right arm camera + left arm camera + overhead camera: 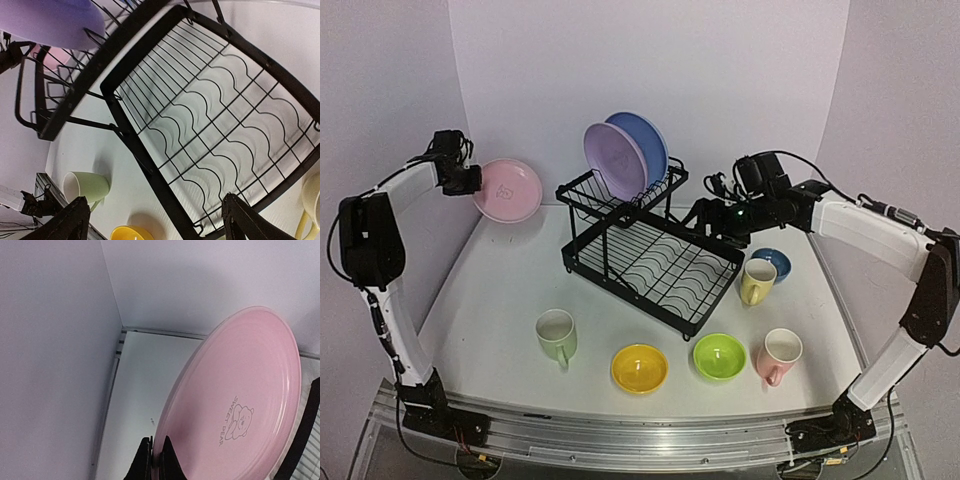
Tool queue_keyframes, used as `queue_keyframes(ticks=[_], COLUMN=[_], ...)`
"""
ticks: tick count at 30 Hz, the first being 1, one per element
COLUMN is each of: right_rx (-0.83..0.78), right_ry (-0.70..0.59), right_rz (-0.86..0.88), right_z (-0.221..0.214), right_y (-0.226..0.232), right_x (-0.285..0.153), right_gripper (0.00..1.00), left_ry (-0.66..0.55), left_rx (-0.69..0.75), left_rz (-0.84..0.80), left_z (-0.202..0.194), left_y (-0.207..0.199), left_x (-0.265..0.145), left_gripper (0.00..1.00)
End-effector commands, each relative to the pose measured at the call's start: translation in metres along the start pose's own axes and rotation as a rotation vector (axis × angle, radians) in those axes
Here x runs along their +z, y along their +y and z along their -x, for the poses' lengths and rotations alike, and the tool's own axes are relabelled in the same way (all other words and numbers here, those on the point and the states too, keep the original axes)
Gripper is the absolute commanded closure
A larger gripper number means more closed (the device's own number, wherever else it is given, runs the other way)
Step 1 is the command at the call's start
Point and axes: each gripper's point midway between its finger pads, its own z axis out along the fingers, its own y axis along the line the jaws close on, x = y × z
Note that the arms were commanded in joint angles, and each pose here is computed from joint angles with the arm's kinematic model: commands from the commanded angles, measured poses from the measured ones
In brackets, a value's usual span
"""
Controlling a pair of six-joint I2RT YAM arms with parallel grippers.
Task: Load the mixed dishes into the dish rack
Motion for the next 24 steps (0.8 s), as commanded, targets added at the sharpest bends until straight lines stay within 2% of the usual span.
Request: queue_keyframes(ticks=[1, 6, 12, 18, 24], right_rx=[-0.072, -0.213, -0.465, -0.506, -0.505], right_ry=[-0.194, -0.317, -0.396, -0.486, -0.532], right_rz=[0.095, 0.145, 0.247, 0.357, 0.432], right_z=[0.054, 0.079, 0.085, 0.103, 0.112], right_y=[0.049, 0.096, 0.168, 0.203, 0.221], right_x=[-0.057, -0.095, -0.109, -0.109, -0.100], right_gripper=[0.14, 0.17, 0.17, 0.18, 0.19], left_ry=[-0.242, -0.451, -0.735, -0.955, -1.129], left_rx=[0.251, 0.471, 0.748, 0.928, 1.162], left_rz=[0.073, -0.014, -0.194, -0.326, -0.518], left_z=[0.057, 0.099, 0.116, 0.132, 0.123], left_y=[0.006, -0.022, -0.078, -0.130, -0.187], left_x=[-0.064, -0.133, -0.212, -0.272, -0.315], left_gripper=[1.00, 1.00, 1.00, 1.00, 1.00])
